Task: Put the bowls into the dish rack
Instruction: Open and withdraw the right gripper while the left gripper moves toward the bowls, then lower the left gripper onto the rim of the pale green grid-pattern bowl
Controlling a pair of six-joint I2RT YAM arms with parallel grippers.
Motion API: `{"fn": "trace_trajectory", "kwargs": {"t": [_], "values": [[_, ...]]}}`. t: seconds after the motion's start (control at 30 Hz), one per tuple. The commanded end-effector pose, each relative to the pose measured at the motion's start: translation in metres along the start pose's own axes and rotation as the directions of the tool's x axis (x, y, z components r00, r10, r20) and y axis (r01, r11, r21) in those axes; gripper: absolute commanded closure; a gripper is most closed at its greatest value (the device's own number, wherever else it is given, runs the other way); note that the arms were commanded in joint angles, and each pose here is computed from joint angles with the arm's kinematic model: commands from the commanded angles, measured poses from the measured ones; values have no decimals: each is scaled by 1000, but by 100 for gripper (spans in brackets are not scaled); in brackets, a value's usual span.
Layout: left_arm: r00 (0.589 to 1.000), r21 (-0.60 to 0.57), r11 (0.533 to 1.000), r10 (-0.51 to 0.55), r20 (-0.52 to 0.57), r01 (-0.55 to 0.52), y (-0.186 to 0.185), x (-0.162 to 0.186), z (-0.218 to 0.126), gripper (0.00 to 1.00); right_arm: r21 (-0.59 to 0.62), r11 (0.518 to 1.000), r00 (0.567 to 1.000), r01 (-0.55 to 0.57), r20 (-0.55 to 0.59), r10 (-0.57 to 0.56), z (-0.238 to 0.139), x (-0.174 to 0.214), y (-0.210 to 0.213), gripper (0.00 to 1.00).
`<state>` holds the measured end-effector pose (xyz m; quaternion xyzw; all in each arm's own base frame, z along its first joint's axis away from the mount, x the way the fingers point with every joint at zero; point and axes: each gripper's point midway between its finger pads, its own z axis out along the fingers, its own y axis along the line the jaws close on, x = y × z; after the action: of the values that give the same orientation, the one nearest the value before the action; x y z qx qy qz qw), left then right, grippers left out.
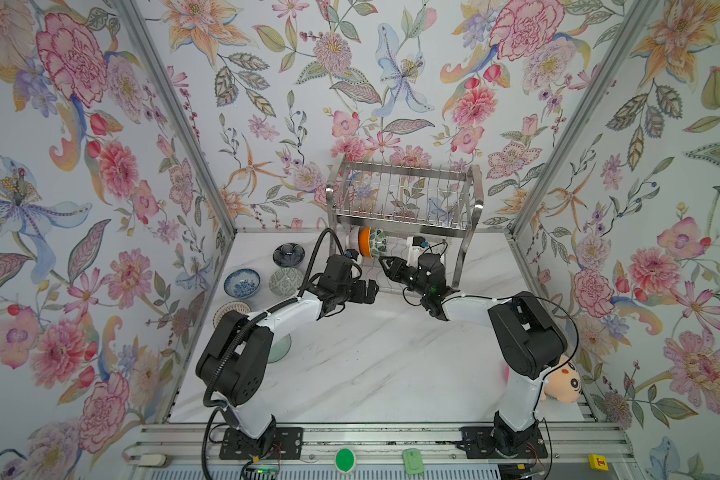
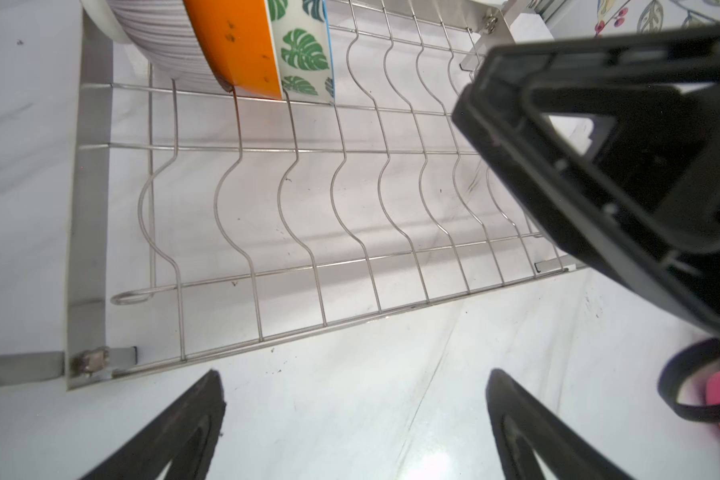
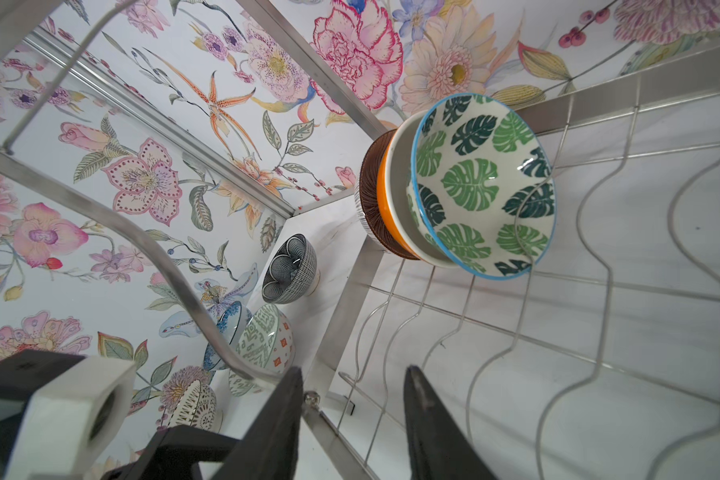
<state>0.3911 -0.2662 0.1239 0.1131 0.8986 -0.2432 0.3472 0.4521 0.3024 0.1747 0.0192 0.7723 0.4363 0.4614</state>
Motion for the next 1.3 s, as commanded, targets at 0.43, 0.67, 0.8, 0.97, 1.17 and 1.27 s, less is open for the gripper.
{"fn": "trace_trajectory", "kwargs": {"t": [0.43, 0.67, 0.8, 0.97, 1.17, 1.27], "values": [[993, -280, 953, -99, 64, 113, 41, 5, -120, 1, -25, 985, 979, 172, -105, -174, -61, 32, 38, 17], [977, -491, 845, -205, 62, 209, 99, 38, -160, 1, -78, 946, 920, 314, -221, -324, -68, 65, 76, 1], [961, -505, 821, -265, 74, 266, 117, 61, -166, 1, -122, 902, 863, 415, -262, -432, -72, 86, 100, 1], [947, -513, 800, -310, 90, 311, 133, 84, -169, 1, -163, 822, 769, 545, -292, -568, -74, 110, 124, 1], [932, -531, 775, -353, 89, 344, 152, 108, -164, 1, -194, 765, 699, 615, -315, -642, -76, 130, 139, 1], [931, -529, 776, -353, 87, 344, 156, 115, -159, 1, -193, 750, 680, 633, -324, -657, -78, 136, 141, 1]]}}
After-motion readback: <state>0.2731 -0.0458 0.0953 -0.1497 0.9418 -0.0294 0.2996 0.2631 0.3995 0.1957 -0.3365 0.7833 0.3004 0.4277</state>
